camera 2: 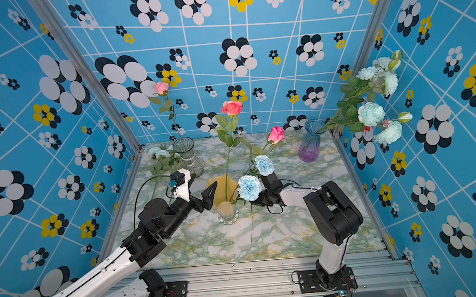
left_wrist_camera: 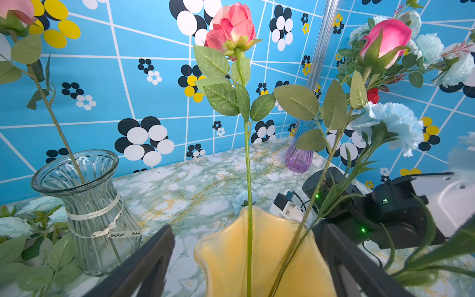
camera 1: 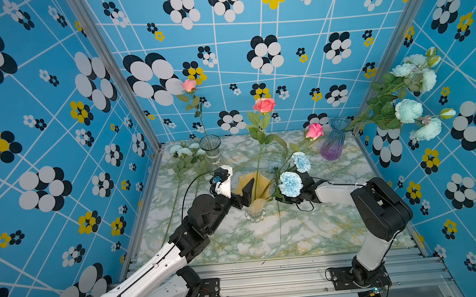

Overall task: Pick out blue flowers from the vase
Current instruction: Place the flower at the center of the board.

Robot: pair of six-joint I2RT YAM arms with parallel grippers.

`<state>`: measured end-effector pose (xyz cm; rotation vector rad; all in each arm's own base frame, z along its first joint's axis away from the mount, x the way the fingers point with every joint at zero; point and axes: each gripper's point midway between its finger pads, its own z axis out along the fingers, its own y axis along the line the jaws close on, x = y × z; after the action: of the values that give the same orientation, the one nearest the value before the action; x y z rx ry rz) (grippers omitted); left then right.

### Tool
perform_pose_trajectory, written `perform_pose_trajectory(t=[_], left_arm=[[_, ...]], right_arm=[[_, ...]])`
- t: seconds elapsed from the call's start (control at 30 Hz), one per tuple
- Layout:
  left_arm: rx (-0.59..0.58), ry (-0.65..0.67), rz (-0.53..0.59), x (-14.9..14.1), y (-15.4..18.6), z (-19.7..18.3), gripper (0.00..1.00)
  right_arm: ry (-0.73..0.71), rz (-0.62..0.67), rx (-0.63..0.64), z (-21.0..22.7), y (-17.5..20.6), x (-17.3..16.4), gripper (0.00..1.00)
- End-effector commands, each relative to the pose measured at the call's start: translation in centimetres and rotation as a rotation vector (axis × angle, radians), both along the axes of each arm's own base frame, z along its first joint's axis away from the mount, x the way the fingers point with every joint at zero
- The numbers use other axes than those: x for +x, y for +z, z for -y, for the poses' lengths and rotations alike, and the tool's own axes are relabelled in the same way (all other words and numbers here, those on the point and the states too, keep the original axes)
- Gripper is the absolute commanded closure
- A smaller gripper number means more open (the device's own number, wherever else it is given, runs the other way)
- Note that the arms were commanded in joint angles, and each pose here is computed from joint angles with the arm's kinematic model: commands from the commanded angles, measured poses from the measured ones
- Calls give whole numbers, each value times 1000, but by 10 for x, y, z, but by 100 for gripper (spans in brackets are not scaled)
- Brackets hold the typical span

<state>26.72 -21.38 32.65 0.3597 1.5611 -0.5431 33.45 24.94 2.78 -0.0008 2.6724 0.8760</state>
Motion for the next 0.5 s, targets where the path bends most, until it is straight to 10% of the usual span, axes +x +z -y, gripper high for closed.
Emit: perform_pose_trajectory(t=[0.0,0.3,0.47], left_arm=[[-33,-9,6,0,3,0,9],[-15,-41,-1,-2,2,5,11],[2,-65,-9,-3,0,11,11]], right_arm=[[42,10,-5,-8,3,0,100],[63,0,-76,-2,-6,-3,91],[51,20,-133,6,-5,-4,66]])
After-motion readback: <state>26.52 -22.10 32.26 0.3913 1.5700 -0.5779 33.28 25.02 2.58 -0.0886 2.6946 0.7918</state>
